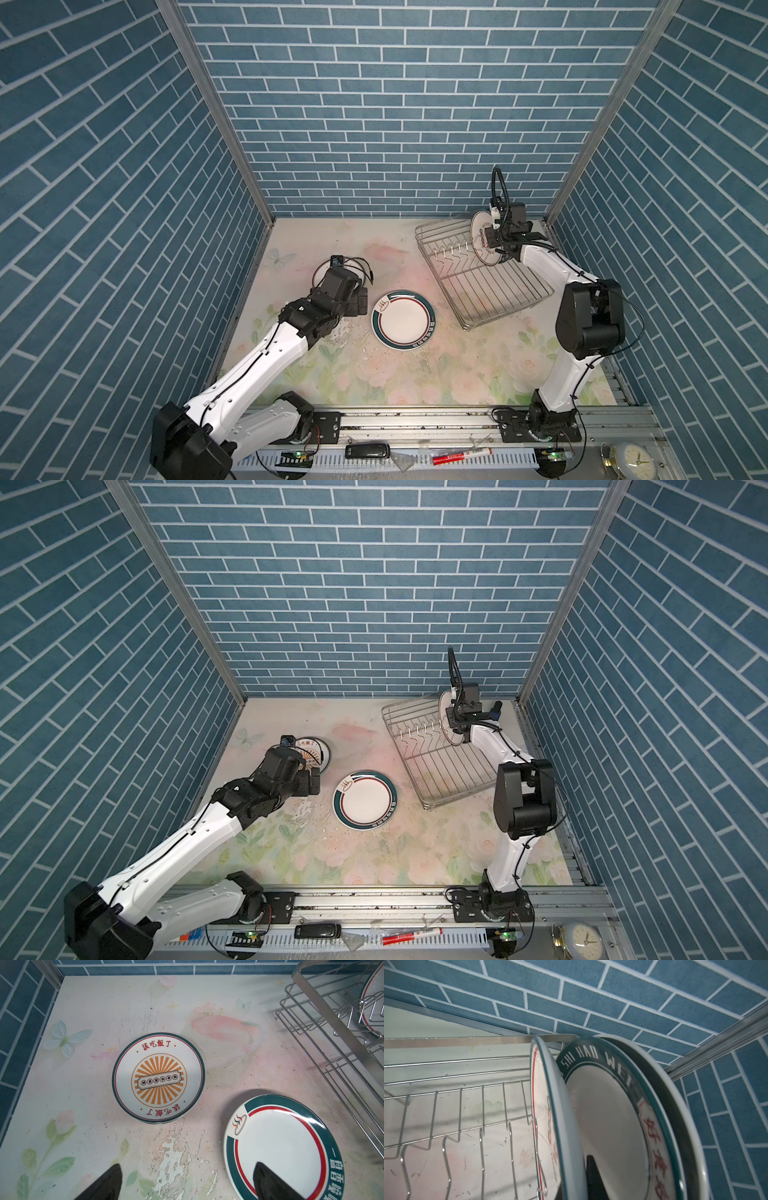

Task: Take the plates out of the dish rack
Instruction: 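Grasp the nearest red-lettered plate in the rack with the right gripper and pull it up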

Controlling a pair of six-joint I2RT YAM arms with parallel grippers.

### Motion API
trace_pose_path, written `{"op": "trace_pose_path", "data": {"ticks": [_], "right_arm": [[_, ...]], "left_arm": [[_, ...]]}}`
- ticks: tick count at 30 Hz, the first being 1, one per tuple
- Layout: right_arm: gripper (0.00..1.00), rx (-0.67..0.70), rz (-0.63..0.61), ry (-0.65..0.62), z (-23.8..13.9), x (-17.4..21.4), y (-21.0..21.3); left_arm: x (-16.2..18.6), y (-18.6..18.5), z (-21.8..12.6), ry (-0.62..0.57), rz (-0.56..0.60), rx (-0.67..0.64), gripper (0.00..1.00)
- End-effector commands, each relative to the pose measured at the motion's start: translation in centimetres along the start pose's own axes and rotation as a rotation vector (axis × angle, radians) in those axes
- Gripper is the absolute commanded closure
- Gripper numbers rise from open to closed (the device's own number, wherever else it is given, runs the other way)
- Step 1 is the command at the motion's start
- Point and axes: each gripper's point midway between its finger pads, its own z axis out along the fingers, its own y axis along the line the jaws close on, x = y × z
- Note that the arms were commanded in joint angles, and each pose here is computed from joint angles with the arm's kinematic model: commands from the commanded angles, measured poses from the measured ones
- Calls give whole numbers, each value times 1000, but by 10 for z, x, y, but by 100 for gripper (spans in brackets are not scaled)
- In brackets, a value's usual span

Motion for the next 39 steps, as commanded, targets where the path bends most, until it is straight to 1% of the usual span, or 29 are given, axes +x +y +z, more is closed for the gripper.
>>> {"op": "trace_pose_path", "data": {"ticks": [1,6,11,17,22,28,31,33,35,39], "right_arm": [[95,-4,-19,17,-1,10,0],[97,-18,-17,-19,-14,-2,-2],[100,7,-24,-63,-29,-14,-10],[100,14,-31,-131,-53,-35,-18],[100,-24,-18,-242,-85,-57,-18],[100,-35,17,-423,-132,-83,-24],[100,-62,73,-516,-156,-92,-24],[100,-87,138,-583,-170,-95,-25],[100,-117,247,-635,-181,-94,-26],[100,-243,488,-727,-198,-83,-19]], "left_arm": [[-9,7,-7,-20,1,-27,1],[-9,3,-7,-5,-1,-8,1],[-8,1,-7,-1,7,-2,1],[-5,4,-3,26,16,-27,1],[-6,3,-4,14,7,-15,1],[-10,3,-8,-10,3,-6,1],[-10,0,-9,-9,0,11,1],[-10,-6,-8,-7,4,42,1],[-11,-11,-7,-7,2,62,1],[-15,-14,-5,-23,-14,78,1]]}}
